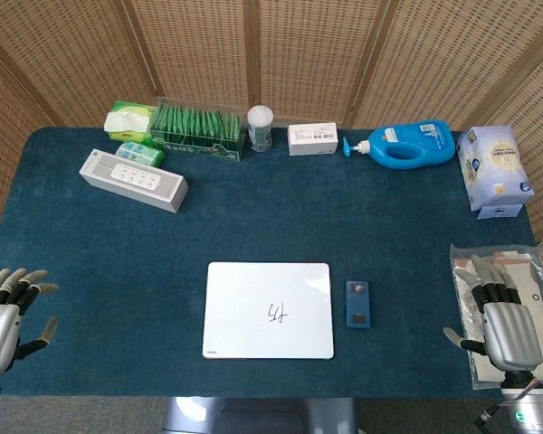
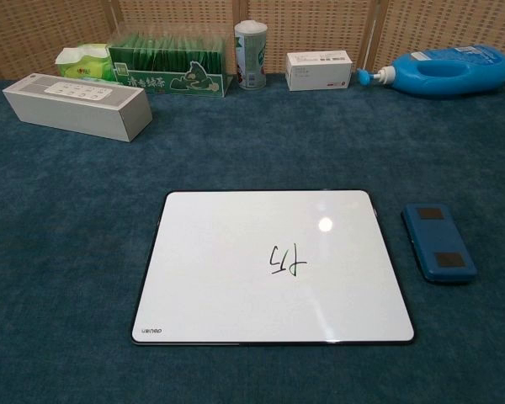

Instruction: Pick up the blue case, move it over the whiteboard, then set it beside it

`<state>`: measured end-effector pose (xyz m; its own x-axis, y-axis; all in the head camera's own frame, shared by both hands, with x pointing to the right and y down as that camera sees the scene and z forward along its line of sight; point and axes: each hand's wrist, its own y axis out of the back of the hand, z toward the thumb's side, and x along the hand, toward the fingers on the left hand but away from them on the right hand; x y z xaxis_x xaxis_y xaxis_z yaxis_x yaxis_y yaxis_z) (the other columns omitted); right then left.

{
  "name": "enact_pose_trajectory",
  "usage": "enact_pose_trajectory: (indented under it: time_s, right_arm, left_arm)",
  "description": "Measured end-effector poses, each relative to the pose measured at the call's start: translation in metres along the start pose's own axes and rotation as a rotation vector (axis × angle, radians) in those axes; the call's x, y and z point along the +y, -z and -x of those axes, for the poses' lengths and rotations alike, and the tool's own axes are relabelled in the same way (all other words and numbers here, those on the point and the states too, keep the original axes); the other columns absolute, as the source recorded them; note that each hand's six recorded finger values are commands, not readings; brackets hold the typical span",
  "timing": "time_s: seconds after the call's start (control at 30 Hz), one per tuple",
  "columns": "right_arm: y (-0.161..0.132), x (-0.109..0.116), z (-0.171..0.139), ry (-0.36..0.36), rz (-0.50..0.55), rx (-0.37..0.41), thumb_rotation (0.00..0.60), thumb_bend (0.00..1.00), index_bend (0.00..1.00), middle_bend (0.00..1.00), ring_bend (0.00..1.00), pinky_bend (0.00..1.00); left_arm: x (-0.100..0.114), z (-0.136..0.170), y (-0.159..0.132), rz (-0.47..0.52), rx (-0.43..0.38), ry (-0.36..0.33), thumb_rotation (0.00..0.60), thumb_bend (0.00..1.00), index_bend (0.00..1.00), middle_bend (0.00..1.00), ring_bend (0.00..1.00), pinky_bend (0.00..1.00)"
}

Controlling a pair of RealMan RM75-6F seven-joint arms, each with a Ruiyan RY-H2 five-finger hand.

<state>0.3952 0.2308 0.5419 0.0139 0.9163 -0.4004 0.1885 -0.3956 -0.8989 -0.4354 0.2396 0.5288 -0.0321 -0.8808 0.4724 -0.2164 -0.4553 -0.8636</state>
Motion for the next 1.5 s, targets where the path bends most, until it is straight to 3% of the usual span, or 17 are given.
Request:
enact_pose_trajectory:
  time_s: [0.63, 0.93, 1.23, 1.5]
  right_arm:
    - [-0.007, -0.002, 0.010, -0.032, -0.023, 0.041, 0.600, 0.04, 0.17, 0.00, 0.00, 0.06]
    - [-0.021, -0.008, 0.024, -0.112, -0.069, 0.136, 0.600, 0.01, 0.17, 0.00, 0.00, 0.06]
    - [-0.057, -0.036, 0.042, -0.202, -0.082, 0.284, 0.600, 0.00, 0.16, 0.00, 0.00, 0.06]
    - [-0.091, -0.063, 0.056, -0.334, -0.107, 0.411, 0.600, 0.04, 0.17, 0.00, 0.00, 0.06]
  left_arm:
    - [0.006, -0.002, 0.000, -0.024, -0.013, 0.000, 0.600, 0.46, 0.31, 0.22, 0.13, 0.04]
    - [0.015, -0.007, -0.009, -0.015, -0.051, 0.009, 0.600, 0.46, 0.31, 0.22, 0.13, 0.04]
    - [0.023, -0.007, -0.014, 0.002, -0.080, 0.008, 0.600, 0.46, 0.31, 0.22, 0.13, 0.04]
    - [0.026, -0.004, -0.014, 0.006, -0.080, 0.011, 0.600, 0.45, 0.31, 0.22, 0.13, 0.04]
